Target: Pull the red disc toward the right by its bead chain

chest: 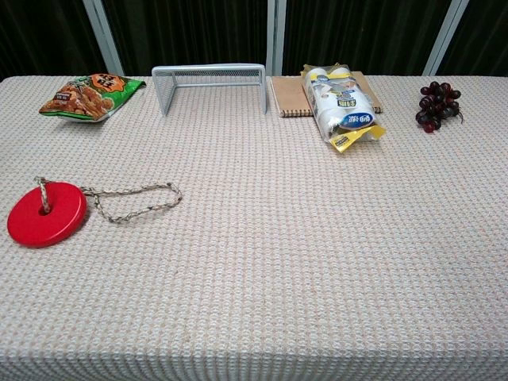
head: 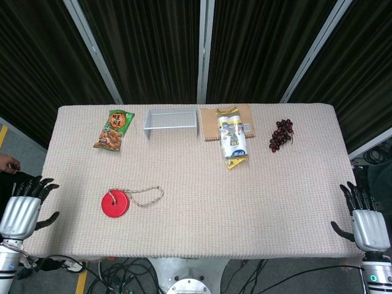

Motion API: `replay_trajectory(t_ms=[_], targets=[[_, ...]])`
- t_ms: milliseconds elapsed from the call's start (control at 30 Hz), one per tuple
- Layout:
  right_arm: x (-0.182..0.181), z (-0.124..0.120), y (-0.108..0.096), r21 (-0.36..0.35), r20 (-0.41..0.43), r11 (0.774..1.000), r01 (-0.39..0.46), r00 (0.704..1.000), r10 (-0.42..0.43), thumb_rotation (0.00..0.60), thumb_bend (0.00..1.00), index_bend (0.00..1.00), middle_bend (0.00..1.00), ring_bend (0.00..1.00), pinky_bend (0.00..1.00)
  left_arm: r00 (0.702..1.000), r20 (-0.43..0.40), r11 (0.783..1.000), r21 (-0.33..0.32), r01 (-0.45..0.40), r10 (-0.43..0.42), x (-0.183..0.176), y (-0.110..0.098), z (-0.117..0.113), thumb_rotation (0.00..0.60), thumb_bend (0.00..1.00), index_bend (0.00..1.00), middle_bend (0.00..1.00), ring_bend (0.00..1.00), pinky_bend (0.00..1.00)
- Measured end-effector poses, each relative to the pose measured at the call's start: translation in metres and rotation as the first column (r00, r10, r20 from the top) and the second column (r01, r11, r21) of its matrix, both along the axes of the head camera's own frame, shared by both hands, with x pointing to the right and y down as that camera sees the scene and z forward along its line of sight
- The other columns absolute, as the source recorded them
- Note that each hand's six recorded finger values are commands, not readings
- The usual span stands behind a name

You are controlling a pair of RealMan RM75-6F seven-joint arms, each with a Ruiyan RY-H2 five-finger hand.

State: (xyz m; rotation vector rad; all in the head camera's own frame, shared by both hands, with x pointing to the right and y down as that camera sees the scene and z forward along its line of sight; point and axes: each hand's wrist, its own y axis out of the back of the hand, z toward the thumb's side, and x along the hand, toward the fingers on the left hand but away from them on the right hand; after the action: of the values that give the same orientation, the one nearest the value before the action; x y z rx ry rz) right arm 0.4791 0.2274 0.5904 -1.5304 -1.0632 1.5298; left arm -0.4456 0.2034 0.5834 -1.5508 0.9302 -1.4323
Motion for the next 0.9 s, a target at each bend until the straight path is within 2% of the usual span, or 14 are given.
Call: replay_trajectory(t_ms=[400,567,767,900], targets=[[-0.011,0.001,-0.004,-0.005,0.017,1.0,0.028,0.999,-0.028,0.6,0.11,0.0,0.0,0.0,0.0,1.0,-0.001,1.0,-0.012,0.009,-0.009,-0.002,0.002,0.003,0.6,0.19,0.26,0.18,0.1,0.16],[-0.032,-0.001,-0.015,-0.002,0.031,0.995,0.096,0.995,-0.095,0.6,0.11,0.0,0.0,0.0,0.0,1.0,0.002,1.0,-0.021,0.01,-0.01,-0.005,0.005,0.005,0.6,0.19,0.26,0.18,0.1,0.16],[-0.074,0.006,-0.04,-0.047,0.08,0.97,0.24,0.968,-0.236,0.6,0.11,0.0,0.0,0.0,0.0,1.0,-0.002,1.0,-0.021,0.006,-0.006,-0.005,0.006,0.006,0.6,0.19,0.26,0.18,0.1,0.16],[-0.115,0.015,-0.06,-0.099,0.146,0.926,0.364,0.926,-0.348,0.6,0.13,0.0,0.0,0.0,0.0,1.0,0.001,1.0,-0.019,0.01,-0.01,-0.005,0.006,0.007,0.6,0.19,0.26,0.18,0.1,0.16]])
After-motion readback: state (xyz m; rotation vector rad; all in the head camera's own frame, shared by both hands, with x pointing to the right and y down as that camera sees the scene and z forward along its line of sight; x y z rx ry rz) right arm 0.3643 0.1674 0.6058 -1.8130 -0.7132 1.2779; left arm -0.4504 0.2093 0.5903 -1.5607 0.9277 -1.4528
